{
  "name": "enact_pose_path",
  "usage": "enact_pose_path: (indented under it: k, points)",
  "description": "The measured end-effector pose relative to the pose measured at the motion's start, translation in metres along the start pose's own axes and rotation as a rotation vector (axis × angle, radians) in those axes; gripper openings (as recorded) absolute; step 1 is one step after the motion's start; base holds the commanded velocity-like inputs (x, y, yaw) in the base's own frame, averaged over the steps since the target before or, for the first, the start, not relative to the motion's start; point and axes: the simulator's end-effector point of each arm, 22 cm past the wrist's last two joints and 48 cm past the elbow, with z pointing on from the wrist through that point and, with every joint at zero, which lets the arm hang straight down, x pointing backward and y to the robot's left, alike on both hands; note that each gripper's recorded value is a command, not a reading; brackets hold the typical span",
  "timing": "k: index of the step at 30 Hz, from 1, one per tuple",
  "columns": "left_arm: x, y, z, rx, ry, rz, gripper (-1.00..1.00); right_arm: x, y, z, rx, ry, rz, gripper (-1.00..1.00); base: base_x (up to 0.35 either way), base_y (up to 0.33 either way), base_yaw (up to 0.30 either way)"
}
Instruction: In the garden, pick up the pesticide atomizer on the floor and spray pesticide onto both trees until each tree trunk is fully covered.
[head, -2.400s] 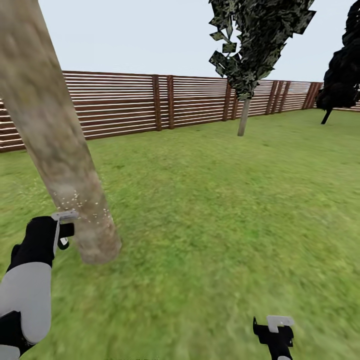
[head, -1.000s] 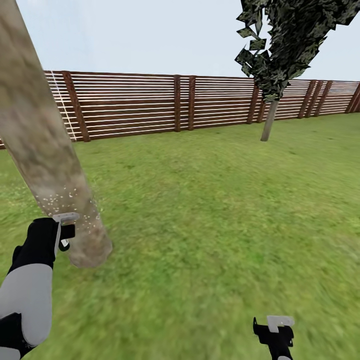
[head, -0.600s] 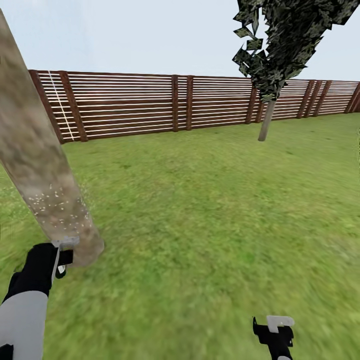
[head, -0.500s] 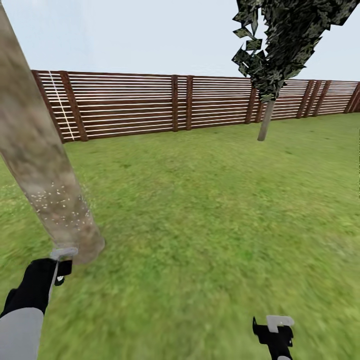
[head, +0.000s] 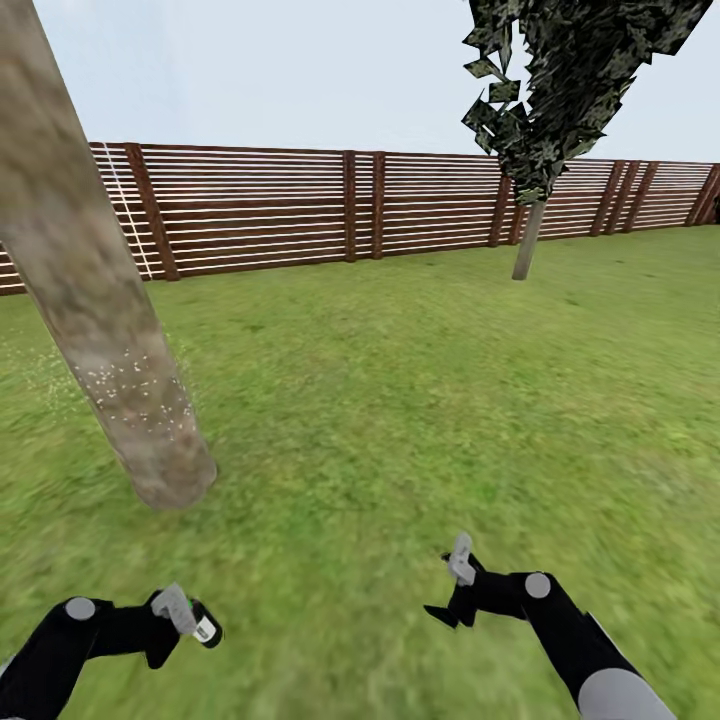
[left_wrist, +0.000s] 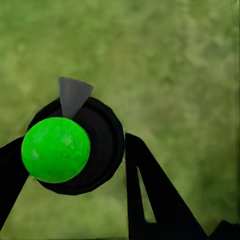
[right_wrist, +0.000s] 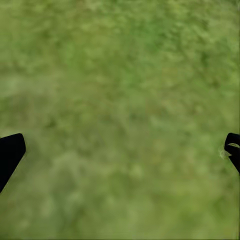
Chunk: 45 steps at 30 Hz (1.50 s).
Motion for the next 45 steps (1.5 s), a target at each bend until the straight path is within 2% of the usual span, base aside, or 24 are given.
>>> enact_pose_path:
  k: [3, 4, 7, 8, 10, 11, 13, 17, 22, 26, 30, 36, 45]
  points:
    - [-0.006, -0.018, 0.012, 0.047, 0.026, 0.057, -1.0, -0.006, 0.002, 0.0, -0.015, -0.008, -0.011, 1.0, 0.0, 0.0, 0.0]
    - [-0.008, -0.024, 0.016, 0.063, 0.032, 0.075, -1.0, -0.011, 0.005, 0.003, -0.021, -0.016, -0.011, -1.0, 0.0, 0.0, 0.0]
    - [-0.016, -0.043, 0.029, 0.102, 0.047, 0.12, -1.0, -0.024, 0.017, 0.013, -0.042, -0.039, -0.009, -1.0, 0.0, 0.0, 0.0]
    - [-0.02, -0.05, 0.033, 0.116, 0.046, 0.129, -1.0, -0.034, 0.032, 0.021, -0.074, -0.045, -0.031, -1.0, 0.0, 0.0, 0.0]
    - [-0.029, -0.067, 0.043, 0.146, 0.041, 0.15, -1.0, -0.052, 0.066, 0.038, -0.156, -0.044, -0.111, -1.0, 0.0, 0.0, 0.0]
    - [-0.034, -0.075, 0.048, 0.159, 0.039, 0.16, -1.0, -0.062, 0.078, 0.045, -0.18, -0.054, -0.13, -1.0, 0.0, 0.0, 0.0]
    - [-0.048, -0.094, 0.059, 0.19, 0.031, 0.198, -1.0, -0.088, 0.102, 0.058, -0.216, -0.093, -0.143, -1.0, 0.0, 0.0, 0.0]
    - [-0.069, -0.128, 0.076, 0.241, 0.021, 0.256, -1.0, -0.121, 0.127, 0.071, -0.249, -0.144, -0.143, -1.0, 0.0, 0.0, 0.0]
    - [-0.09, -0.147, 0.09, 0.241, 0.019, 0.312, -1.0, -0.131, 0.137, 0.074, -0.265, -0.158, -0.148, -1.0, 0.0, 0.0, 0.0]
    - [-0.102, -0.147, 0.093, 0.233, 0.025, 0.343, -1.0, -0.135, 0.153, 0.078, -0.301, -0.149, -0.2, -1.0, 0.0, 0.0, 0.0]
    - [-0.105, -0.147, 0.093, 0.233, 0.021, 0.347, -1.0, -0.135, 0.154, 0.078, -0.304, -0.147, -0.205, -1.0, 0.0, 0.0, 0.0]
    - [-0.115, -0.162, 0.097, 0.259, 0.005, 0.364, -1.0, -0.135, 0.154, 0.078, -0.304, -0.147, -0.205, -1.0, 0.0, 0.0, 0.0]
    - [-0.113, -0.168, 0.099, 0.279, -0.001, 0.357, -1.0, -0.134, 0.154, 0.078, -0.303, -0.145, -0.206, -1.0, 0.0, 0.0, 0.0]
